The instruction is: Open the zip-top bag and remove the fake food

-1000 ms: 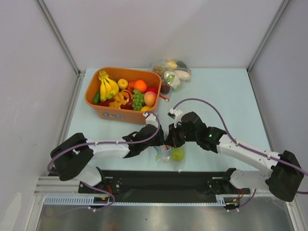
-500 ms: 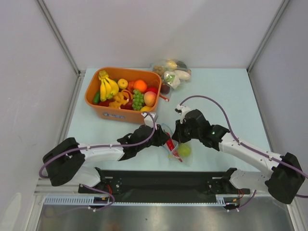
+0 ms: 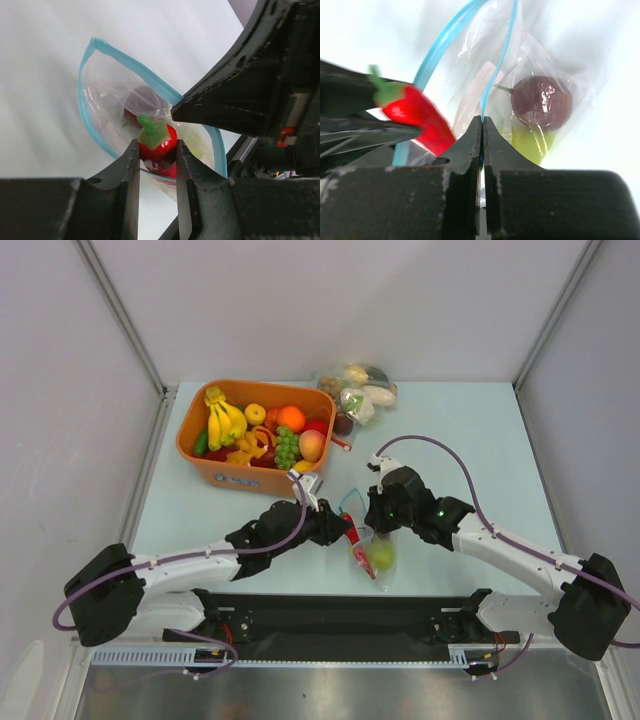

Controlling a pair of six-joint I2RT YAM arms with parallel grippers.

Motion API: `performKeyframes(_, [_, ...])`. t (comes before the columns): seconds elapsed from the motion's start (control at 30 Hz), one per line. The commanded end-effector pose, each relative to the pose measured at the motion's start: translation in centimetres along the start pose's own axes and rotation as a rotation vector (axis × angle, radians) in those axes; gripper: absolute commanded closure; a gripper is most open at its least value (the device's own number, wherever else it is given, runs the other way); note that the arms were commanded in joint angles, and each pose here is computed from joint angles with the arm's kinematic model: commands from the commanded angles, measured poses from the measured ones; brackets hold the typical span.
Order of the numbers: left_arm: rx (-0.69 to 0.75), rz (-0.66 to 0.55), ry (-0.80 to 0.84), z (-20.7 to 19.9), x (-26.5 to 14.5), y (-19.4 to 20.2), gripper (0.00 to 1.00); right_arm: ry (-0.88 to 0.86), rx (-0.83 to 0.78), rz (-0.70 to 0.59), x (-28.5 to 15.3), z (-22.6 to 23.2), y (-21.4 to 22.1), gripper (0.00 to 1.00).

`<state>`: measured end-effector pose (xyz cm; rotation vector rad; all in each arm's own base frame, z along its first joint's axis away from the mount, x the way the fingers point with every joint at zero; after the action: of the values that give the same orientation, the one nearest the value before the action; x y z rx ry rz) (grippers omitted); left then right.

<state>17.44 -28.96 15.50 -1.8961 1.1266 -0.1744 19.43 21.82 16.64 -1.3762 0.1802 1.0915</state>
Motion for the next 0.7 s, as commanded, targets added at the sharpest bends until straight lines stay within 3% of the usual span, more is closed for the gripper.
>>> performKeyframes(0.0, [0.057,-0.066,0.024,-0.6,-1.4,-1.5,1.00,0.030,0.005,-0.037,-0.2,-0.2,-1.2,1.00])
performKeyframes(0.27, [0.101,-0.208,-0.012,-1.1,-3.1,-4.9,0.99,0.032,0.010,-0.036,-0.3,-0.3,-1.0,1.00])
performKeyframes(0.5, [0.173,-0.311,-0.109,-0.9,-1.4,-8.9,1.00,0.014,0.009,-0.051,-0.6,0.3,-1.1,1.00])
performKeyframes(0.67, [0.221,-0.417,-0.124,-2.0,-1.4,-14.4,1.00,0.012,0.016,-0.061,-1.2,0.5,-1.0,1.00])
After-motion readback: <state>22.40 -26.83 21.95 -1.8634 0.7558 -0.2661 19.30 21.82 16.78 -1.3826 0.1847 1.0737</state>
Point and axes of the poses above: each gripper's point midway between its finger pads, its own x axis out along the fingers, its own z axis along the line the jaws close on, y = z × x, the point moved 5 cm from there along -x, back along the fingers, and after that the axes turned 3 degrees about -x, right-handed, at the moved point
